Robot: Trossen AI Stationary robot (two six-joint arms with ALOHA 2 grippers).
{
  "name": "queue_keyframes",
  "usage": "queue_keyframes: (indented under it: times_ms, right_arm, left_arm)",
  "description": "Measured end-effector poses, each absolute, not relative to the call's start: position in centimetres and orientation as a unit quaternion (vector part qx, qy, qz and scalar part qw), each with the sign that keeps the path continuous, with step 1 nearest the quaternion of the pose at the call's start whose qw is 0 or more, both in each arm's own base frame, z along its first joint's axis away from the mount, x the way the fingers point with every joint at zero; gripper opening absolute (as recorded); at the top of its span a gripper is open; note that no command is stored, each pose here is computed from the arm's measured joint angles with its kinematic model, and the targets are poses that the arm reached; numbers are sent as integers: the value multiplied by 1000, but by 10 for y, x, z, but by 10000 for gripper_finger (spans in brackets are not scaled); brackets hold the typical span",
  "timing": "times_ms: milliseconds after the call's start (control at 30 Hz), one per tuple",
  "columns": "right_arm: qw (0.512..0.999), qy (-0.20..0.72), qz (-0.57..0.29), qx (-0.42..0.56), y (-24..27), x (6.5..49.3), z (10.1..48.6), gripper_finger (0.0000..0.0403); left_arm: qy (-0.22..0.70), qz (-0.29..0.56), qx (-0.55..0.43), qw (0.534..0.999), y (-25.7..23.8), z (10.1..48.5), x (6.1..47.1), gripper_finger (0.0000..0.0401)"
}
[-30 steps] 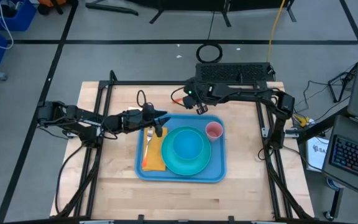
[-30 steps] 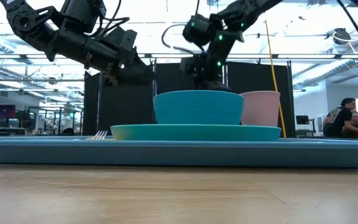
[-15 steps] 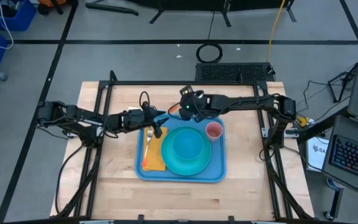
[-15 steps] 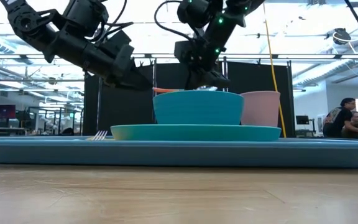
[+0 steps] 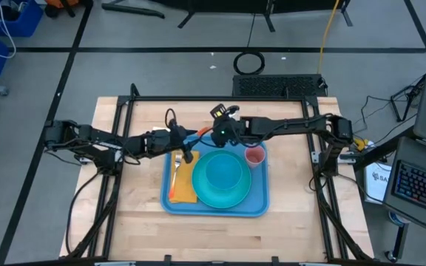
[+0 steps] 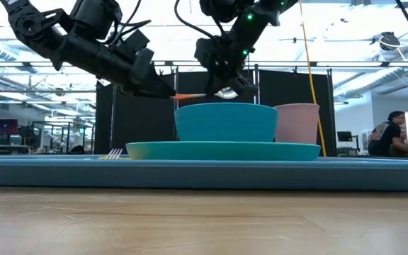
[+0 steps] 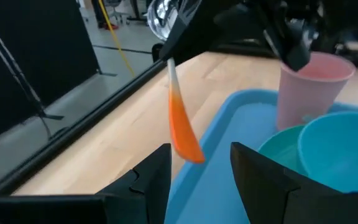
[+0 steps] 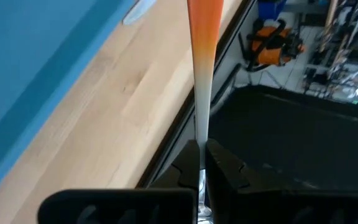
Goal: Set up tray
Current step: Put the orange spoon on the yellow napkin
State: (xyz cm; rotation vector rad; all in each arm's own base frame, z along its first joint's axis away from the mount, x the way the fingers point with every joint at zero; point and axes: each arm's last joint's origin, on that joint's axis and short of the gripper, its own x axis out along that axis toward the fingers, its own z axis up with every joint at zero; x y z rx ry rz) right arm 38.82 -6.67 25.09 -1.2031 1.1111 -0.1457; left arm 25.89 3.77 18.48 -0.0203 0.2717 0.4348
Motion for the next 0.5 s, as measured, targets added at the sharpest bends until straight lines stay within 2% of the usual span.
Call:
queue_keyframes:
  times_ms: [367, 500]
  right_arm:
    - [683, 478, -63, -548, -61, 392, 253, 0]
    - [683, 473, -64, -553, -61, 392, 250, 0]
  left_arm:
    - [120, 219, -51, 967, 38, 186, 259, 170]
    - [120, 219, -54, 967, 38, 186, 259, 146]
